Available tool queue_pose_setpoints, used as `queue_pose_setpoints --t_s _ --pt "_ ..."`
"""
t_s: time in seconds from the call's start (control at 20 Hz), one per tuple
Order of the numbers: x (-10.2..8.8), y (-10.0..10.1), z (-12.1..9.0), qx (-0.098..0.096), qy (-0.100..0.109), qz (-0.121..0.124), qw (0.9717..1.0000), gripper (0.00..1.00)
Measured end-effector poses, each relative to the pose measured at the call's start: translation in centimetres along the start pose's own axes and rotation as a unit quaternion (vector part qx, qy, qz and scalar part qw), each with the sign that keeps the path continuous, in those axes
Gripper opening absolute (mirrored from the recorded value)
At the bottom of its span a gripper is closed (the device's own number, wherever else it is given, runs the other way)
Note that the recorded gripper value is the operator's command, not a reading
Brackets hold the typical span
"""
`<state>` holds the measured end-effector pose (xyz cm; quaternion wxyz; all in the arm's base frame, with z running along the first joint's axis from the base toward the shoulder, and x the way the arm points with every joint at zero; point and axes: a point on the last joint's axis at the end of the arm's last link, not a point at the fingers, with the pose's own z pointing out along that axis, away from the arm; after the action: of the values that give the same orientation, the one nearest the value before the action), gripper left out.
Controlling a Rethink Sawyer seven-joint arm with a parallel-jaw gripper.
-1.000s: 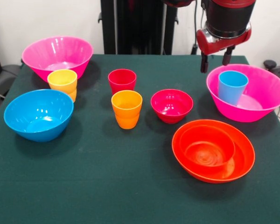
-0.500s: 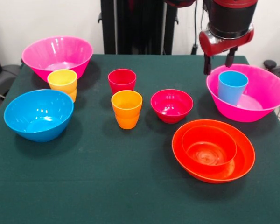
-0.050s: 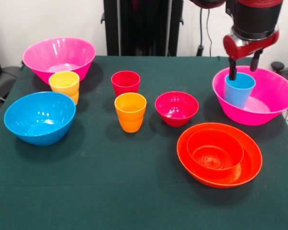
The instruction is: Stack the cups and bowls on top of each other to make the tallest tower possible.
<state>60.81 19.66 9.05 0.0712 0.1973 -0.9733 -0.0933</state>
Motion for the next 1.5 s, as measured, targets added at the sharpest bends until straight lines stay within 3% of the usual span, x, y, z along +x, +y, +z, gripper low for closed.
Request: queue_pose_setpoints --t_s 0.45,1.1,1.5 --pt "0.9 1.5 2.7 0.011 0.013 -0.033 0.9993 1.0" --pt "3.1 0.6 6.8 0.041 0.028 -0.075 0.9959 1.0" --pt "3.3 0.4 8.7 0.045 0.008 -0.092 0.9948 1.0"
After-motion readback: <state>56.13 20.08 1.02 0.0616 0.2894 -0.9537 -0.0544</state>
